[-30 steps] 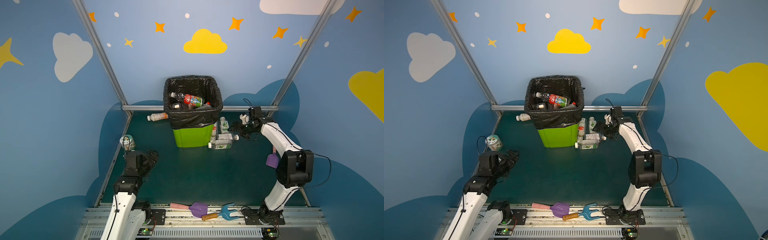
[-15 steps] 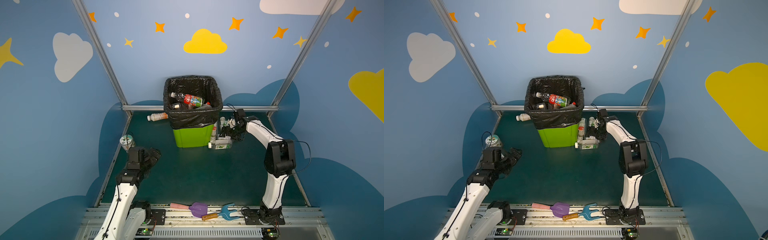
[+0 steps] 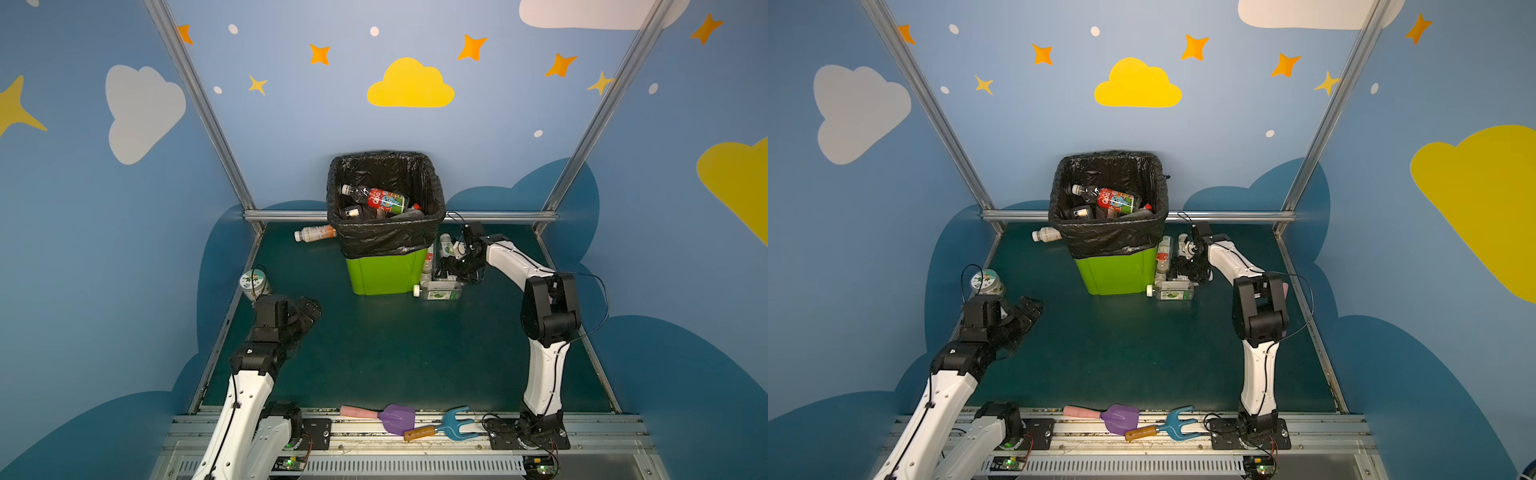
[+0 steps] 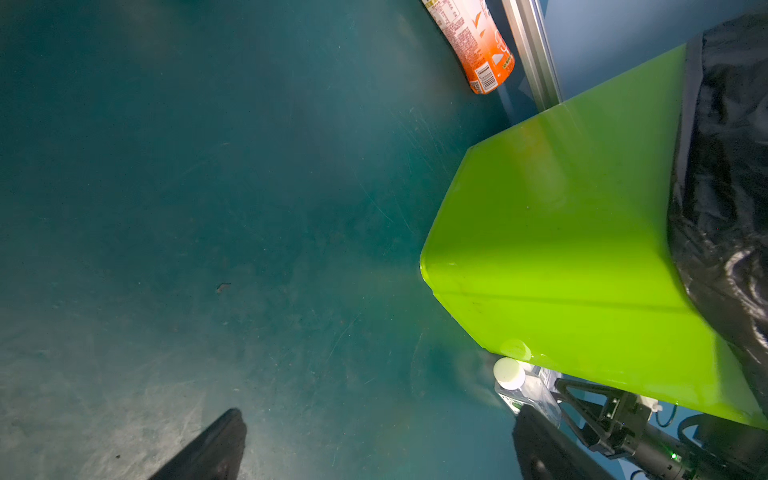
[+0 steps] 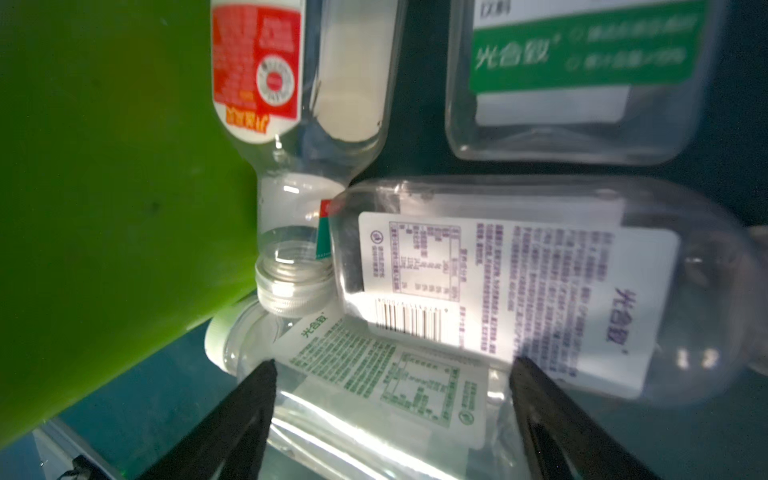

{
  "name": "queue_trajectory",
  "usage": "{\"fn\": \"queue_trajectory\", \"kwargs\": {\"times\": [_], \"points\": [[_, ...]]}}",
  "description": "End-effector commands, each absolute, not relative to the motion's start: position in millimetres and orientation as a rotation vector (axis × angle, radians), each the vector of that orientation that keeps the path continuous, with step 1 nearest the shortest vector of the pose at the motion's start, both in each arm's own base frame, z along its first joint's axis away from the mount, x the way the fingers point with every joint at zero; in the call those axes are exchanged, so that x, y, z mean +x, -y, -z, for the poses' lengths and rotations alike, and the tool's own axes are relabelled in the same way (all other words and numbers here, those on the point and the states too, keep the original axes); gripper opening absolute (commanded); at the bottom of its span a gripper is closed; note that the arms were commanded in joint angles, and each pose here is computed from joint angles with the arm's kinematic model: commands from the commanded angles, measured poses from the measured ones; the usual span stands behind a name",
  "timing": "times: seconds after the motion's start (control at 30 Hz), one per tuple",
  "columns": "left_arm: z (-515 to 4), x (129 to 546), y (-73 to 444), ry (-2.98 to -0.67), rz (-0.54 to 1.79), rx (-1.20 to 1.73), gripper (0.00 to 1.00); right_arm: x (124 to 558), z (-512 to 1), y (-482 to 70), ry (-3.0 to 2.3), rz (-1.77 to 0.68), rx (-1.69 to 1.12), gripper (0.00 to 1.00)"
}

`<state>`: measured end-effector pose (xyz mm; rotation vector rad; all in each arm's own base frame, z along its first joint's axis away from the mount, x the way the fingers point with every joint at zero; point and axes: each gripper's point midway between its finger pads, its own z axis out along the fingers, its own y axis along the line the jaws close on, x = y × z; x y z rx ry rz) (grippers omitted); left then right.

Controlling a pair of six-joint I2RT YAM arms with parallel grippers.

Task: Throw the plastic bottles in the bin
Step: 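Close the right gripper on the clear green-label bottle at the bin base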

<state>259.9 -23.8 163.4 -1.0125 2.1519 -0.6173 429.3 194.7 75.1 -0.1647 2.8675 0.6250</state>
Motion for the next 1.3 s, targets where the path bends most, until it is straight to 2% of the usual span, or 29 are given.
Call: {"fn": "queue_trajectory", "kwargs": {"times": [0.0,0.17,0.4,0.7,0.83,1.1,1.27], "points": [[-168,261,21,-2.147,0.594,-1.001,1.0,404,-88,-208,-2.873,-0.764,-0.177,0.86],[-166,265,22,-2.154,0.602,-0.998,1.0,377,-87,-219,-2.918,-0.885,-0.169,0.86],[-163,269,23,-2.161,0.605,-0.995,1.0,346,-93,-234,-2.925,-0.901,-0.25,0.86],[-162,270,23,-2.165,0.607,-0.988,1.0,342,-66,-226,-2.955,-0.435,-0.419,0.88],[-161,266,22,-2.164,0.597,-0.989,1.0,340,-56,-224,-2.967,-0.316,-0.451,0.87],[-158,259,12,-2.15,0.536,-1.011,1.0,339,-50,-224,-2.982,-0.26,-0.43,0.59],[-157,258,10,-2.157,0.512,-1.009,1.0,339,-55,-221,-2.976,-0.244,-0.408,0.49]]}}
